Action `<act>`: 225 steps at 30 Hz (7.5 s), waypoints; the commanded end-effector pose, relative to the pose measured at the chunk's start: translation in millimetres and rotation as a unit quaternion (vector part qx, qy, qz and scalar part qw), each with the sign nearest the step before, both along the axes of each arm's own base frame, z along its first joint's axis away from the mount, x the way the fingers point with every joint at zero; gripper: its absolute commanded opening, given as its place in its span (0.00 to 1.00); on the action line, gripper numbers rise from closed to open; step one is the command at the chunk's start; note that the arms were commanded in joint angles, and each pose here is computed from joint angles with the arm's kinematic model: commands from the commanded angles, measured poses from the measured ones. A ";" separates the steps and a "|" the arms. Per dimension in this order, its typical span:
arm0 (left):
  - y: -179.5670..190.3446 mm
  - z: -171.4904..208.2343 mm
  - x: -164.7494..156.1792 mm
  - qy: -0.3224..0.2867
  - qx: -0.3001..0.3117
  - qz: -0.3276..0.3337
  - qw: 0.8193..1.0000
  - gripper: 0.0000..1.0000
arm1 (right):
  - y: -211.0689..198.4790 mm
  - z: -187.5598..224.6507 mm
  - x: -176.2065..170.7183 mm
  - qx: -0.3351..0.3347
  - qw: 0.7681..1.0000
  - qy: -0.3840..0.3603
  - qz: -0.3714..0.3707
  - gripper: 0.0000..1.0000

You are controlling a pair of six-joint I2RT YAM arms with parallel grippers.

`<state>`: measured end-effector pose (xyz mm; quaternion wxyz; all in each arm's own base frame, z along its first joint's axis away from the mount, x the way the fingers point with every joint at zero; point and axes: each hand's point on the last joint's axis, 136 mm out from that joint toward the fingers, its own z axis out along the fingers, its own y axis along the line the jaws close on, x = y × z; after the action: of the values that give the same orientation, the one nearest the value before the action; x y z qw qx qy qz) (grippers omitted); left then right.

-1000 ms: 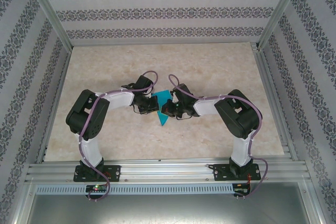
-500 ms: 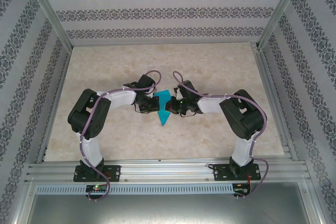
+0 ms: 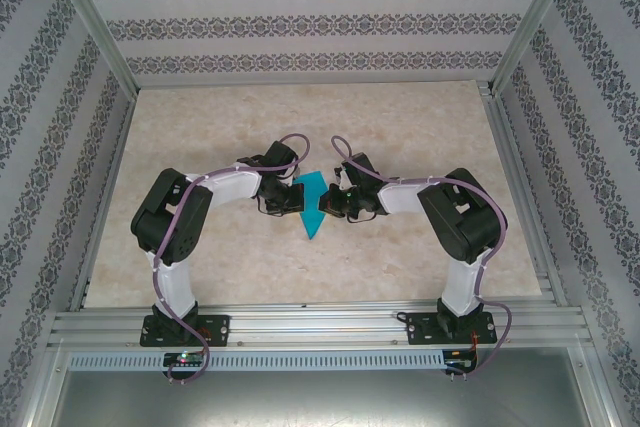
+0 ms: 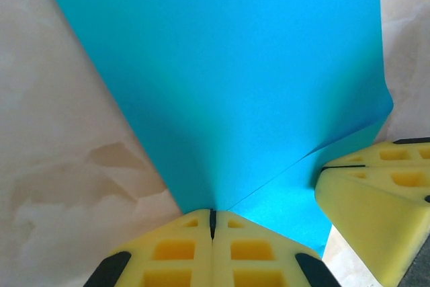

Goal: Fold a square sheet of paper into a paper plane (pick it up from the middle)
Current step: Third fold the triangle at the center of the table.

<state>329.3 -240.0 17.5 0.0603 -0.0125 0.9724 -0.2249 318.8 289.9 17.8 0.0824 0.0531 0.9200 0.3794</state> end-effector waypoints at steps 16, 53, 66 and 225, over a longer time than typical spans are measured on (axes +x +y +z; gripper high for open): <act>41.9 -52.2 -40.9 0.077 0.117 -0.012 0.990 0.00 | -52.6 -17.8 32.7 -0.058 0.996 0.002 -0.064 0.00; 38.0 -54.5 -32.0 0.058 0.102 0.020 0.993 0.00 | 29.7 9.0 -75.8 0.013 0.999 0.032 0.032 0.00; 38.4 -55.0 -31.7 0.057 0.102 0.022 0.993 0.00 | 17.7 -15.3 -98.5 -0.022 0.997 0.061 0.045 0.00; 36.7 -66.1 -120.4 0.122 0.068 0.050 0.989 0.00 | -75.4 -14.1 37.1 -0.057 0.995 -0.019 -0.084 0.00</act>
<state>273.3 -260.4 13.4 0.0578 -0.0608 0.9527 -0.2920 342.7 245.5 17.5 0.1192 0.1068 0.9137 0.3735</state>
